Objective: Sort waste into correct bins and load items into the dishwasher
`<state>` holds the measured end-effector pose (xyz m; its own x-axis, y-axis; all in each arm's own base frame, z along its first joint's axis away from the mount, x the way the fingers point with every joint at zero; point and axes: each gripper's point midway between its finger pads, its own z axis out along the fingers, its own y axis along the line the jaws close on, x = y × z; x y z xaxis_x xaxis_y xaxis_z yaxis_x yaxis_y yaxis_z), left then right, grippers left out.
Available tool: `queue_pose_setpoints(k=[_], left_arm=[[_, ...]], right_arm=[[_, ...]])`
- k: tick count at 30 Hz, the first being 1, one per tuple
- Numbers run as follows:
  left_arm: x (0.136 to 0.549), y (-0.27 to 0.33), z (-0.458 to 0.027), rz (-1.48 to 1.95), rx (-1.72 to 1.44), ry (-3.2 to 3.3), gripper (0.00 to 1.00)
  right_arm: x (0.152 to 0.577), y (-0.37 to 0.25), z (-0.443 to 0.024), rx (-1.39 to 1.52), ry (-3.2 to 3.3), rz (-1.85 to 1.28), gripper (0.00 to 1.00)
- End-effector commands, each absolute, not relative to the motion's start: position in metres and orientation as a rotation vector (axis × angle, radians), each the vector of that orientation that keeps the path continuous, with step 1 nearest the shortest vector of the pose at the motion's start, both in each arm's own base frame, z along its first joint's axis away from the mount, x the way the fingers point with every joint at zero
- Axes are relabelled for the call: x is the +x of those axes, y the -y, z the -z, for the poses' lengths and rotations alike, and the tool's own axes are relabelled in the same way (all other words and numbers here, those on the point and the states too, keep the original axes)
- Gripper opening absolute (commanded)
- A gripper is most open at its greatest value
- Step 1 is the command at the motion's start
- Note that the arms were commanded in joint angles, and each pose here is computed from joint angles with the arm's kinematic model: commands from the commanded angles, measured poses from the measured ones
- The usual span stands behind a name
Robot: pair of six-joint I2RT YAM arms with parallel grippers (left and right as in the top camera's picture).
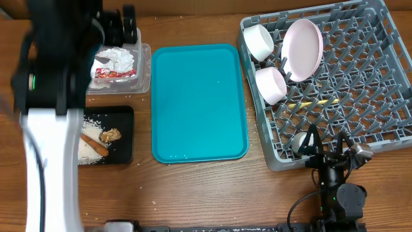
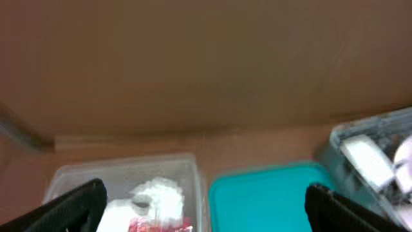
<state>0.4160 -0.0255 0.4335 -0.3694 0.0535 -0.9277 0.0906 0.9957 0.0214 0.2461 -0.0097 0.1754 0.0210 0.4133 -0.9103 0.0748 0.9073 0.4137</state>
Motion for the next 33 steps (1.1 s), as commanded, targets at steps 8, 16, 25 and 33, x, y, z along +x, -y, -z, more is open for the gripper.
queue_pose_setpoints(k=[8,16,25,33], left_arm=[[0.303,0.034,-0.347,0.072,0.182,-1.684,1.00],[0.248,0.021,-0.277,0.017,0.133,-1.454,1.00],[0.239,0.016,-0.230,-0.004,0.107,-1.431,1.00],[0.246,0.020,-0.184,0.023,0.123,-1.527,1.00]], right_arm=[[0.246,0.008,-0.174,0.380,-1.536,-0.273,1.00],[0.246,0.008,-0.174,0.380,-1.536,-0.273,1.00],[0.246,0.008,-0.174,0.380,-1.536,-0.273,1.00],[0.246,0.008,-0.174,0.380,-1.536,-0.273,1.00]])
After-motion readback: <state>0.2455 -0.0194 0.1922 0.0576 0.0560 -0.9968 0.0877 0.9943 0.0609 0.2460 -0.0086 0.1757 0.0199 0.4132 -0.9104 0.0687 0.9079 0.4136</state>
